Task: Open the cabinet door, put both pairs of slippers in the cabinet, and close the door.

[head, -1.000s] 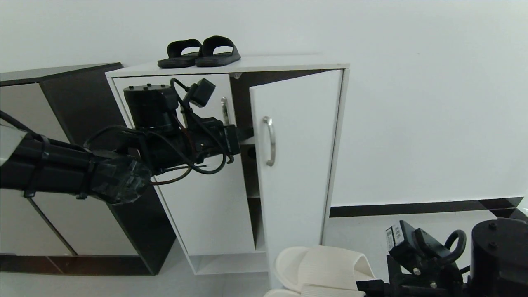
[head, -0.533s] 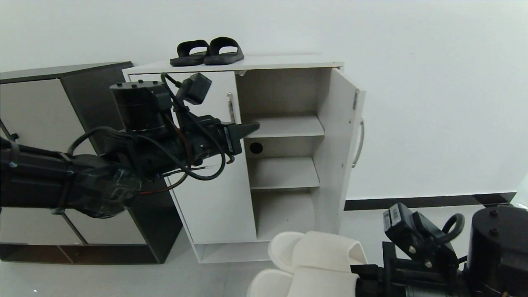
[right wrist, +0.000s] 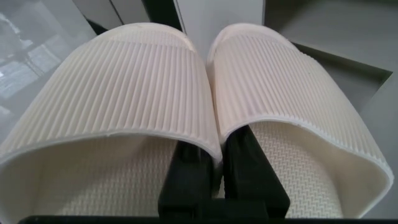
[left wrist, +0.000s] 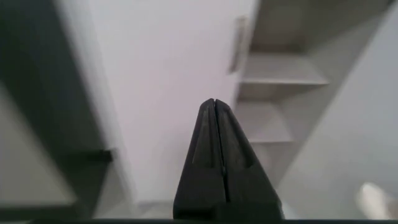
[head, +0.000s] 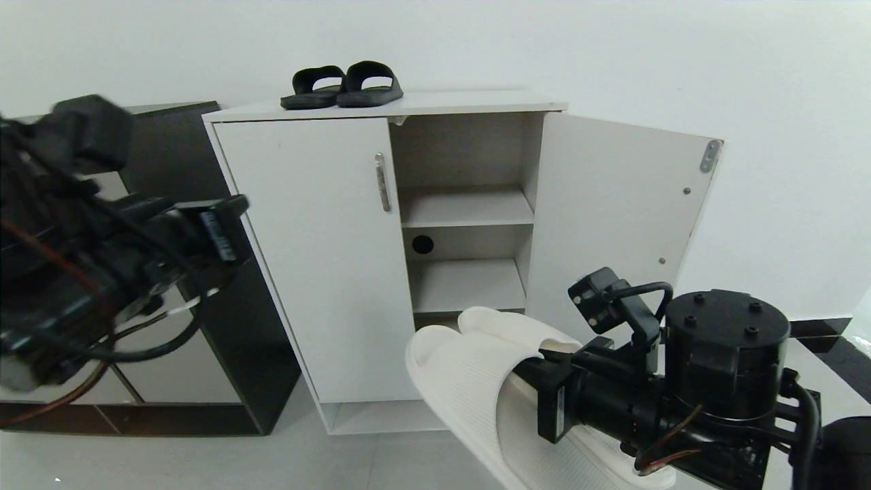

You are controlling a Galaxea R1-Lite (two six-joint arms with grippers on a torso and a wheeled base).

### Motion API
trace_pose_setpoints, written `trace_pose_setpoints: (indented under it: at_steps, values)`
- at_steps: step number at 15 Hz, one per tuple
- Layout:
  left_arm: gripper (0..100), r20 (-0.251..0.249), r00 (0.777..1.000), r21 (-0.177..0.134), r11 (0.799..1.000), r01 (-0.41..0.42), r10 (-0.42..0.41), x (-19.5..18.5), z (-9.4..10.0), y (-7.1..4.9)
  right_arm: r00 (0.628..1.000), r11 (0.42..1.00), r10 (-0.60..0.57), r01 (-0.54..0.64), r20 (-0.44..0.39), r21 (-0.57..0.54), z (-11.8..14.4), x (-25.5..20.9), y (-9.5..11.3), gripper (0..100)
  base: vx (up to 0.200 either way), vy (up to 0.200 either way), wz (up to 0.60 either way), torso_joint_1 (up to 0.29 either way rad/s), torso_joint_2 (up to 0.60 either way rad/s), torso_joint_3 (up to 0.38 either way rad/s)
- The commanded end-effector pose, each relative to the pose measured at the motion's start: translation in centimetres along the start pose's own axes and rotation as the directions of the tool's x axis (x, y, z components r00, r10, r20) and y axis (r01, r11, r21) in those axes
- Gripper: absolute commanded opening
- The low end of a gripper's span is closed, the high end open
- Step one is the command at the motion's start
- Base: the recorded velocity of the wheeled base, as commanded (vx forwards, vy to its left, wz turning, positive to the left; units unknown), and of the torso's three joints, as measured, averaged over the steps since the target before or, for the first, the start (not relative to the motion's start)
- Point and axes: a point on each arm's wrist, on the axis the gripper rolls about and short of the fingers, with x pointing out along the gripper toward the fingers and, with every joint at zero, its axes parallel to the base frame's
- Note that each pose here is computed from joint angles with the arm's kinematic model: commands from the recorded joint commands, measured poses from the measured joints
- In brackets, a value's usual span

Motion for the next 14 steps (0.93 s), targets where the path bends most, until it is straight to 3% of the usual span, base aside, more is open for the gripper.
trace_pose_setpoints:
  at_steps: [1,2,4,6,7,8,9,10,11,12,13,14]
  values:
    - [0,0.007,0.949,0.035,0.948,-0.316,0.316,-12.2,-3.9,5.6,1.0,1.0,-0.01,0.01,-0.023,-0.003,-0.6,0.9,-0.1,0,0.0,0.0,0.0,0.0,0.0,0.0]
    - [0,-0.019,0.924,0.036,0.924,-0.38,0.381,-14.2,-6.3,6.3,1.0,1.0,-0.011,0.011,-0.026,-0.001,-0.7,0.9,-0.2,0,0.0,0.0,0.0,0.0,0.0,0.0]
    - [0,-0.036,0.897,0.04,0.897,-0.44,0.441,-17.3,-11.4,7.0,0.999,1.0,-0.013,0.013,-0.031,-0.002,-0.8,0.8,-0.2,0,0.0,0.0,0.0,0.0,0.0,0.0]
    - [0,-0.006,0.876,0.024,0.876,-0.481,0.482,-19.4,-14.4,7.2,0.999,1.0,-0.013,0.013,-0.031,-0.003,-0.8,0.8,-0.2,0,0.0,0.0,0.0,0.0,0.0,0.0]
    - [0,-0.017,0.871,0.032,0.871,-0.491,0.492,-20.5,-15.6,7.2,0.999,1.0,-0.013,0.013,-0.035,-0.002,-0.9,0.8,-0.2,0,0.0,0.0,0.0,0.0,0.0,0.0]
    - [0,-0.018,0.891,0.053,0.89,-0.452,0.454,-21.6,-16.9,7.2,0.999,1.0,-0.013,0.013,-0.035,-0.002,-0.9,0.8,-0.2,0,0.0,0.0,0.0,0.0,0.0,0.0]
    - [0,0.008,0.942,0.067,0.94,-0.335,0.335,-22.2,-17.2,6.9,0.999,1.0,-0.013,0.013,-0.037,-0.002,-1.0,0.8,-0.2,0,0.0,0.0,0.0,0.0,0.0,0.0]
    - [0,0.024,0.967,0.047,0.966,-0.254,0.253,-22.1,-17.1,6.7,0.999,1.0,-0.015,0.015,-0.043,-0.003,-1.2,0.7,-0.3,0,0.0,0.0,0.0,0.0,0.0,0.0]
    - [0,0.027,0.982,0.042,0.982,-0.187,0.186,-22.0,-17.2,6.6,0.999,1.0,-0.012,0.012,-0.051,-0.005,-1.4,0.9,-0.2,0,0.0,0.0,0.0,0.0,0.0,0.0]
    - [0,-0.009,0.997,0.038,0.997,-0.072,0.072,-22.0,-17.5,6.3,0.998,1.0,-0.015,0.015,-0.063,-0.006,-1.8,1.2,-0.3,0,0.0,0.0,0.0,0.0,0.0,0.0]
    - [0,-0.03,1.0,0.036,0.999,-0.003,0.004,-22.0,-17.6,6.2,0.997,1.0,-0.018,0.017,-0.075,-0.007,-2.1,1.6,-0.4,0,0.0,0.0,0.0,0.0,0.0,0.0]
    - [0,-0.02,1.0,0.04,0.999,-0.017,0.018,-22.0,-17.6,6.2,0.996,1.0,-0.023,0.022,-0.082,-0.007,-2.5,2.1,-0.4,0,0.0,0.0,0.0,0.0,0.0,0.0]
